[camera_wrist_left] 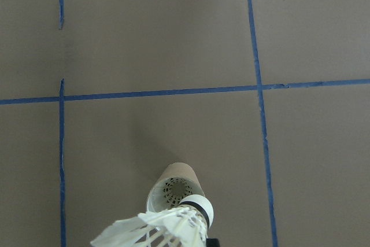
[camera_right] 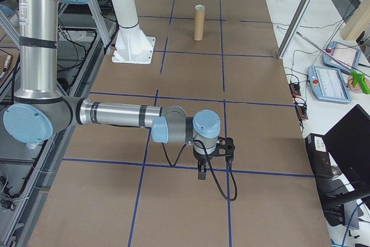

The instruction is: Collect badminton balls into bucket

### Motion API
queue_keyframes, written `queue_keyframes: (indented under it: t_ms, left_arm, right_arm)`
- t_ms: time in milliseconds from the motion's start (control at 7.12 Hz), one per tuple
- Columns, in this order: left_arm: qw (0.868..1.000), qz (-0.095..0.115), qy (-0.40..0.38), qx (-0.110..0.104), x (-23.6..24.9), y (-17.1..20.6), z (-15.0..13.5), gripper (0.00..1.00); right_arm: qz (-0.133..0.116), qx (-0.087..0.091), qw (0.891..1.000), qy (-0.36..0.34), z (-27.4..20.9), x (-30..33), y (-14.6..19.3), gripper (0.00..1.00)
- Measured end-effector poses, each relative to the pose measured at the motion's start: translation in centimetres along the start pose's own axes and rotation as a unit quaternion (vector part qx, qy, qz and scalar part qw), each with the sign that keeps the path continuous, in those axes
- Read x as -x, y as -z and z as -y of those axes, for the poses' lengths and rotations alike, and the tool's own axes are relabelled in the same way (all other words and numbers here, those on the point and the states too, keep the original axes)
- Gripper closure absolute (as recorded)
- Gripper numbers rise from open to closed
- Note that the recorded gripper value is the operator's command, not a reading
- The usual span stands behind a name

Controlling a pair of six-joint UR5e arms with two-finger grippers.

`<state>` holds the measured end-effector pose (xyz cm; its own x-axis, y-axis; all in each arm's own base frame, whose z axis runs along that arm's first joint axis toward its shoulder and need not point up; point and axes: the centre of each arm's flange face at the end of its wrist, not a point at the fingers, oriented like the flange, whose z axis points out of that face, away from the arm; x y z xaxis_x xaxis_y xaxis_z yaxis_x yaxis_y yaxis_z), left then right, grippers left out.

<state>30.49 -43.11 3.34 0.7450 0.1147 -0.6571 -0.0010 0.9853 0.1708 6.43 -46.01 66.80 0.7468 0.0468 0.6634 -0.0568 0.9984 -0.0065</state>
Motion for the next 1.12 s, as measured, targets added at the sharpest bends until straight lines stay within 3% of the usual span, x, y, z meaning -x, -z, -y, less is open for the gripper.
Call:
queue_keyframes:
  t_ms: [281, 562, 702, 1124]
  left_arm:
    - [0.997, 0.054, -0.042, 0.026, -2.3, -1.4, 2.0, 1.00]
    - [0.992, 0.097, -0.062, 0.053, -3.4, -3.9, 2.3, 1.00]
    - [0.989, 0.109, -0.071, 0.067, -3.6, -4.9, 1.9, 1.00]
    - [0.984, 0.118, -0.091, 0.099, -5.2, -7.4, 0.2, 1.00]
  right_arm:
    - [0.000, 0.000, 1.000, 0.000, 0.0, 0.0, 0.0, 0.00]
    - [0.000, 0.000, 1.000, 0.000, 0.0, 0.0, 0.0, 0.00]
    - [0.000, 0.000, 1.000, 0.000, 0.0, 0.0, 0.0, 0.00]
    - [0.000, 0.000, 1.000, 0.000, 0.0, 0.0, 0.0, 0.00]
